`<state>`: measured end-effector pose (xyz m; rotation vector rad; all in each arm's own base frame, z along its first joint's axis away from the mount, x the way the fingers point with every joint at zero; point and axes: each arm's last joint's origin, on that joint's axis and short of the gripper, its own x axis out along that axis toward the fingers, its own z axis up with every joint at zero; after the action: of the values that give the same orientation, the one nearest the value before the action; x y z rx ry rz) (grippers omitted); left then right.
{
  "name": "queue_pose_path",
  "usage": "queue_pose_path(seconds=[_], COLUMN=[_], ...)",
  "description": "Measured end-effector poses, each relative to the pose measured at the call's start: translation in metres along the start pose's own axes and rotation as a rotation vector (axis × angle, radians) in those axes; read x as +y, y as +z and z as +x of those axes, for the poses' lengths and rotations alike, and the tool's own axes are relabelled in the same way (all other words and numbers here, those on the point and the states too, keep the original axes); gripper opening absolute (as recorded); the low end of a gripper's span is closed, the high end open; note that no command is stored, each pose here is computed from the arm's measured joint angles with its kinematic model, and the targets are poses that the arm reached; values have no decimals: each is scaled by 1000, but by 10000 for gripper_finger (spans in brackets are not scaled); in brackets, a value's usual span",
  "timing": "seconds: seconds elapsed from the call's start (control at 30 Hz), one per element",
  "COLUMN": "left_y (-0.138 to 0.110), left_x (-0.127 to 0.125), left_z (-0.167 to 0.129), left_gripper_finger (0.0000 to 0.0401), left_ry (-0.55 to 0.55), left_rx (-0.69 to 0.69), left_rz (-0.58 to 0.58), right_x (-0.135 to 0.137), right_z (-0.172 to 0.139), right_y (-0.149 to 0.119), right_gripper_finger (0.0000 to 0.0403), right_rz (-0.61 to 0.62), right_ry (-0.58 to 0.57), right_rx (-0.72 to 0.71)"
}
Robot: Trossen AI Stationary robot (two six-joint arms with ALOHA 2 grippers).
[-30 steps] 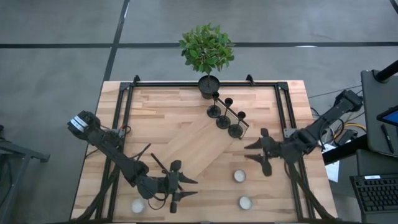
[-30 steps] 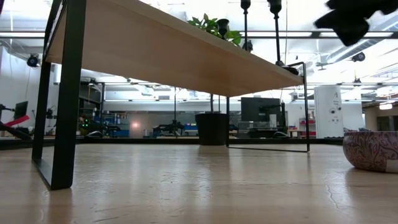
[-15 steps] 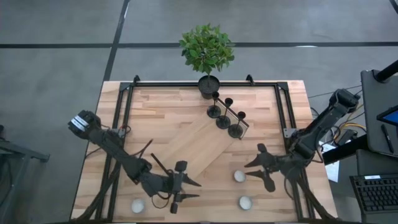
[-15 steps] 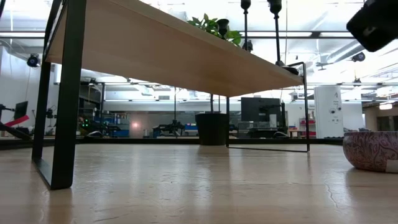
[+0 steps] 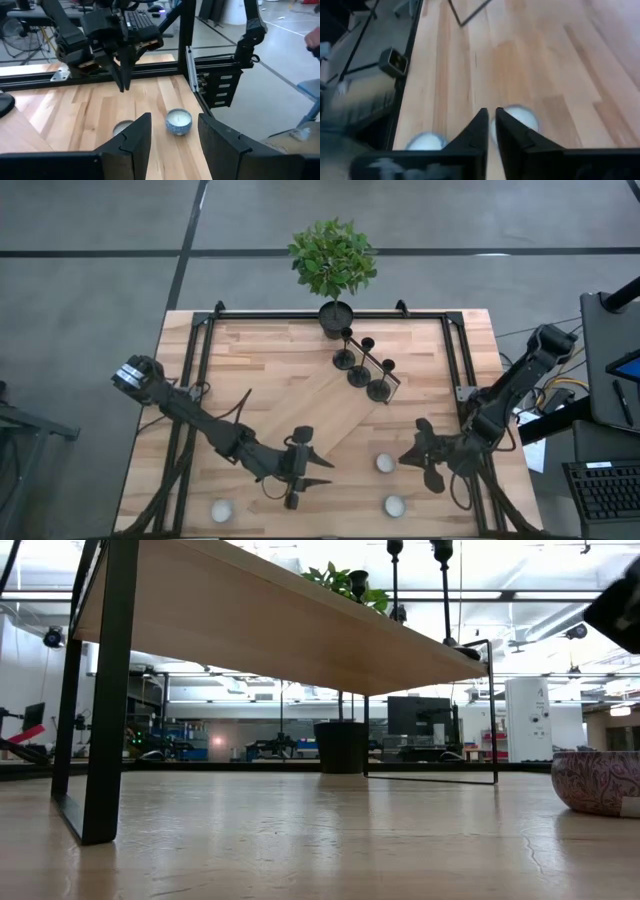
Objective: Pick & Place candle stick holders
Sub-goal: Put the red scented candle on the shelf
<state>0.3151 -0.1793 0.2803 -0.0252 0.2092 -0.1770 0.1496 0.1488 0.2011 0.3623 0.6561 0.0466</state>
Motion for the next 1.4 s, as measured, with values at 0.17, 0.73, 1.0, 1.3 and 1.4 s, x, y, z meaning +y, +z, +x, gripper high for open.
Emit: queue_pose_path(seconds=[0.17,0.73,1.0,1.3,1.4], left_y=[0,2,21,14,10], left_x=[6,6,-8,-61,-74], left_z=[2,-17,-56,-59,-53], left_gripper_finger=[158,147,132,118,117], left_ry=[3,-5,-78,-215,-229], left_rx=[11,120,113,70,125], left_rz=[1,44,9,22,4], right_x=[2,10,11,11,11], right_z=[2,21,22,23,24], right_y=[-9,-27,-27,-25,-23], right_gripper_finger=[9,8,8,8,8], right_rz=[27,43,43,43,52], right_ry=[-5,12,13,14,17], right_rx=[50,163,154,144,135])
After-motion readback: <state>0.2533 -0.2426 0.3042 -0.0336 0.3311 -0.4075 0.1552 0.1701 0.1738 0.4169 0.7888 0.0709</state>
